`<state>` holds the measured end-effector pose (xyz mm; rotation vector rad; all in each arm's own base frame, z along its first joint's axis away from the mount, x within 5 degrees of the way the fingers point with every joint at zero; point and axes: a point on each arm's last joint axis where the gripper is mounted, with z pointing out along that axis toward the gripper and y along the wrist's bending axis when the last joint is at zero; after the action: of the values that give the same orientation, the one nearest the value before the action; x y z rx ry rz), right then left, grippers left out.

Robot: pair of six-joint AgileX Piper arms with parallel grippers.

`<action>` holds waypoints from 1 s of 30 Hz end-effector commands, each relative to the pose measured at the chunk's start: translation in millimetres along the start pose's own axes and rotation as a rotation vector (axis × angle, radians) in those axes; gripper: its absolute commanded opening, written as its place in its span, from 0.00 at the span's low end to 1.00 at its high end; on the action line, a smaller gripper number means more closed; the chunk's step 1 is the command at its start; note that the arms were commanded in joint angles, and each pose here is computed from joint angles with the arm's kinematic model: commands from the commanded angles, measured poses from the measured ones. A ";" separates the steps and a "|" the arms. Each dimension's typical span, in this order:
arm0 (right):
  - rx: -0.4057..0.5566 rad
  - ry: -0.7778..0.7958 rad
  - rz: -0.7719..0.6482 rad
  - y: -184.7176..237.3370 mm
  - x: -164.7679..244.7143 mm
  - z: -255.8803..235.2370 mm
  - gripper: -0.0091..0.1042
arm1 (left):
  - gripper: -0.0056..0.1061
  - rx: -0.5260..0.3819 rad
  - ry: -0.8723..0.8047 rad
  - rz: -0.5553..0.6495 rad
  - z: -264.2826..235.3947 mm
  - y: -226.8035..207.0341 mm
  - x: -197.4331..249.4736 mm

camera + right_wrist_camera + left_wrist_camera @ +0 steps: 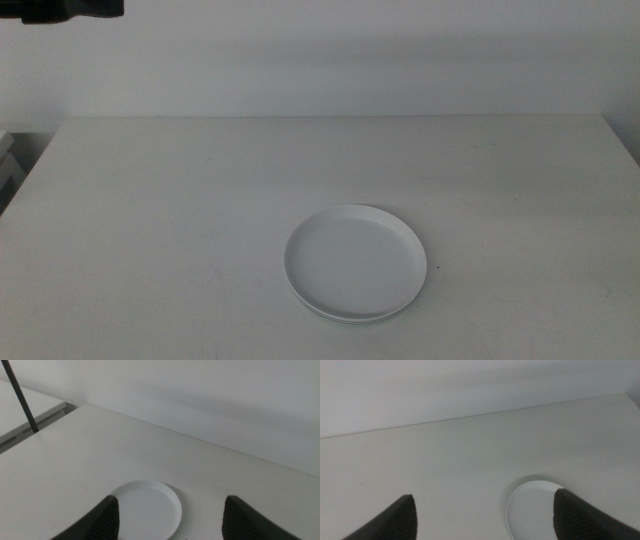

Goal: Stack the three bowls on top of each other.

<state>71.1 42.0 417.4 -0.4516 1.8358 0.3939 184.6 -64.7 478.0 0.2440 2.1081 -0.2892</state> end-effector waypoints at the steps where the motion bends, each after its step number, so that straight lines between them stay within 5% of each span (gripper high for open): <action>1: 0.020 -0.093 -0.025 -1.3 -13.7 -3.4 0.56 | 0.84 0.014 -0.101 -0.014 -7.8 -1.6 -11.2; 14: 0.075 -0.081 -0.082 -6.6 -11.4 0.7 0.56 | 0.84 0.013 -0.087 -0.016 0.5 -1.3 -9.8; 19: 0.081 -0.141 -0.083 -8.2 2.3 10.8 0.56 | 0.84 0.023 -0.247 -0.012 -15.9 0.4 2.7; 30: 0.171 -0.186 -0.062 -22.1 86.5 45.7 0.56 | 0.84 -0.080 -0.291 0.060 -9.5 24.1 123.4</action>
<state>96.4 39.6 314.3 -0.3822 1.7642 0.2556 127.1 -35.4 376.3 0.2321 1.9067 -0.1830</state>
